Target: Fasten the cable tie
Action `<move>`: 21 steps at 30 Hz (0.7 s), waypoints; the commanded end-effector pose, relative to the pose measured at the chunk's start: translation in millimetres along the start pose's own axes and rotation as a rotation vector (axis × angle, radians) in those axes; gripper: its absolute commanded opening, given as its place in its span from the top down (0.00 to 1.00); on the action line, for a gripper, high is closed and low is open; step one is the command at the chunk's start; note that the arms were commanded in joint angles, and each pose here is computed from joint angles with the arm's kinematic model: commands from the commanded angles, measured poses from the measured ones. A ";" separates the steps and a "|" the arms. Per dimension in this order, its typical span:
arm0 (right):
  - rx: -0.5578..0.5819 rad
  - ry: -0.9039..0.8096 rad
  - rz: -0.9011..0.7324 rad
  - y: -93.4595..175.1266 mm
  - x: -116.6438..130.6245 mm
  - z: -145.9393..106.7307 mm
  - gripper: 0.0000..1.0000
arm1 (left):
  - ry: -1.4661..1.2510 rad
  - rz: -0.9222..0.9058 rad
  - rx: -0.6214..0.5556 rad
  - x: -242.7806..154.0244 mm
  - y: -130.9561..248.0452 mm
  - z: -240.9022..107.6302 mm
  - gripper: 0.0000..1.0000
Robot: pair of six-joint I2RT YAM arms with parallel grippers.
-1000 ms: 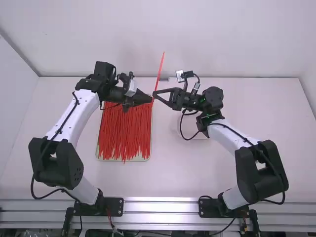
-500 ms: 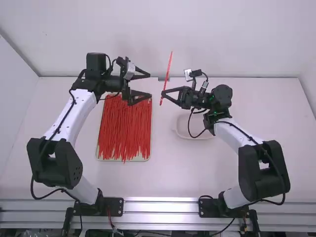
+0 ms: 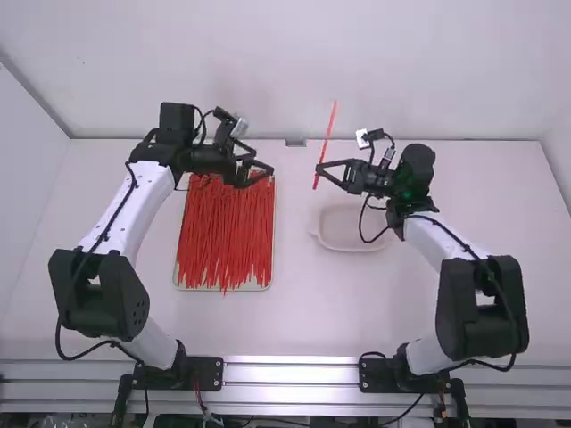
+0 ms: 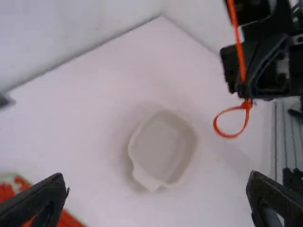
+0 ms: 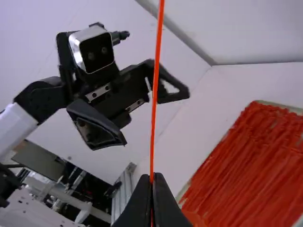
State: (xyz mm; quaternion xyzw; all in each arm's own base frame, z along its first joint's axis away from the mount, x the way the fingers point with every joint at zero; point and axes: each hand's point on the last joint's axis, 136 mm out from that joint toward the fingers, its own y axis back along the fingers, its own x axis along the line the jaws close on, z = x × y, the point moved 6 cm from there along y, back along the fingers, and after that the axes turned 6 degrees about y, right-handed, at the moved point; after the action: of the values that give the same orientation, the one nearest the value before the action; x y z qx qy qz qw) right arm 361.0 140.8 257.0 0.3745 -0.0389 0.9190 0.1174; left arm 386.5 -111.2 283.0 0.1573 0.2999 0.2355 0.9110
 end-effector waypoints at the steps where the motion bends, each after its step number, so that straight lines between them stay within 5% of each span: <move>1: -0.015 0.122 -0.017 4.5 0.4 9.7 1.00 | 0.046 0.090 0.023 4.6 6.2 -0.3 0.01; 7: -0.040 0.131 -0.090 21.4 -14.9 12.1 1.00 | 0.197 0.272 0.115 21.1 10.3 -19.8 0.00; 21: -0.154 0.183 -0.269 64.7 -40.5 31.1 1.00 | 0.199 0.299 0.128 22.0 16.0 -22.7 0.01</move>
State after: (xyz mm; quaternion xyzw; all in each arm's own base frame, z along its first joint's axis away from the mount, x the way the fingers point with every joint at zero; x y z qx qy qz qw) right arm 386.8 74.0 242.8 0.3153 -0.0469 0.9158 0.2444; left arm 383.3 -86.0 249.1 0.2406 0.3894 0.3549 0.8152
